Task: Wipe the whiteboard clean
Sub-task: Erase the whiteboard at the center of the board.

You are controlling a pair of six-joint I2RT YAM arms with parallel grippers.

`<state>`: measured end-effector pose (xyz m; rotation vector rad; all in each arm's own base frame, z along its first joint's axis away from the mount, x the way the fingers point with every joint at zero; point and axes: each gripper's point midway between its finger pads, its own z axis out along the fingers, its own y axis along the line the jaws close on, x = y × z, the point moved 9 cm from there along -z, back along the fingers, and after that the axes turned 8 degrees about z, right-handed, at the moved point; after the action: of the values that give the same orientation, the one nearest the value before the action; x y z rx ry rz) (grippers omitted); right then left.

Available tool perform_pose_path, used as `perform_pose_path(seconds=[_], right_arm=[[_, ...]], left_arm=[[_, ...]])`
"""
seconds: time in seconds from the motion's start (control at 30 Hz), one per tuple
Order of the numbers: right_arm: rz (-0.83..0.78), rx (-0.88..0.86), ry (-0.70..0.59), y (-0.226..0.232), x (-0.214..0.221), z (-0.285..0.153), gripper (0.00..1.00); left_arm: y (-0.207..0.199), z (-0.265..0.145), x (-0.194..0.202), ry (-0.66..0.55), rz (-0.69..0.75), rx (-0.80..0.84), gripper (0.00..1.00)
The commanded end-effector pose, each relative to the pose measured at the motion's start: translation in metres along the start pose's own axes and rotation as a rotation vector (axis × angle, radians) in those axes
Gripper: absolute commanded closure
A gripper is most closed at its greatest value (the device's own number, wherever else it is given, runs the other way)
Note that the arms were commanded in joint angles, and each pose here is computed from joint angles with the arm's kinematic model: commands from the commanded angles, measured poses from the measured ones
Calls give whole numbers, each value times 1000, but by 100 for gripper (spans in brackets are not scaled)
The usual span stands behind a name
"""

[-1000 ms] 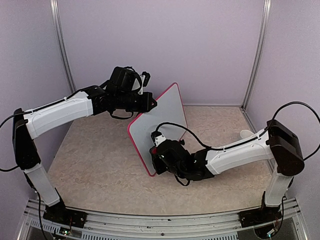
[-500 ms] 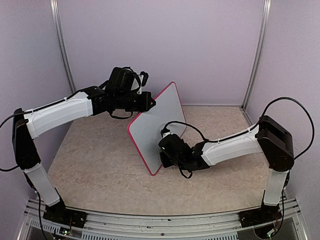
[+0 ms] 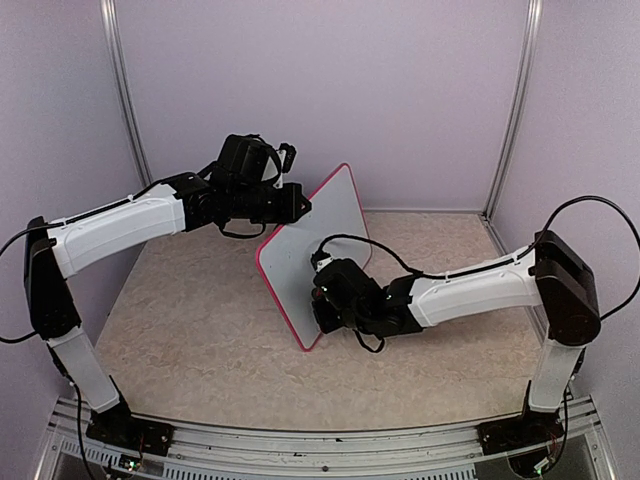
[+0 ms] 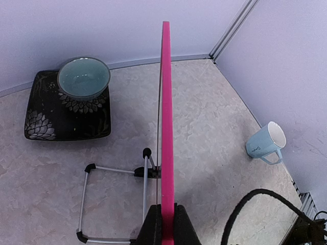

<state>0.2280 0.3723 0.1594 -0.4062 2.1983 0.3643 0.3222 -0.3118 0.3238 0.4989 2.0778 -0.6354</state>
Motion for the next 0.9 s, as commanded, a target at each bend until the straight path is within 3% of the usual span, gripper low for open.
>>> perform_pose_path(seconds=[0.0, 0.5, 0.87], right_arm=[[50, -228, -132, 40, -45, -28, 86], [140, -22, -4, -12, -22, 33, 87], [116, -75, -36, -3, -38, 25, 87]], left_arm=[[-9, 20, 52, 213, -20, 26, 100], [-9, 19, 52, 215, -20, 26, 100], [-9, 18, 51, 211, -21, 22, 100]])
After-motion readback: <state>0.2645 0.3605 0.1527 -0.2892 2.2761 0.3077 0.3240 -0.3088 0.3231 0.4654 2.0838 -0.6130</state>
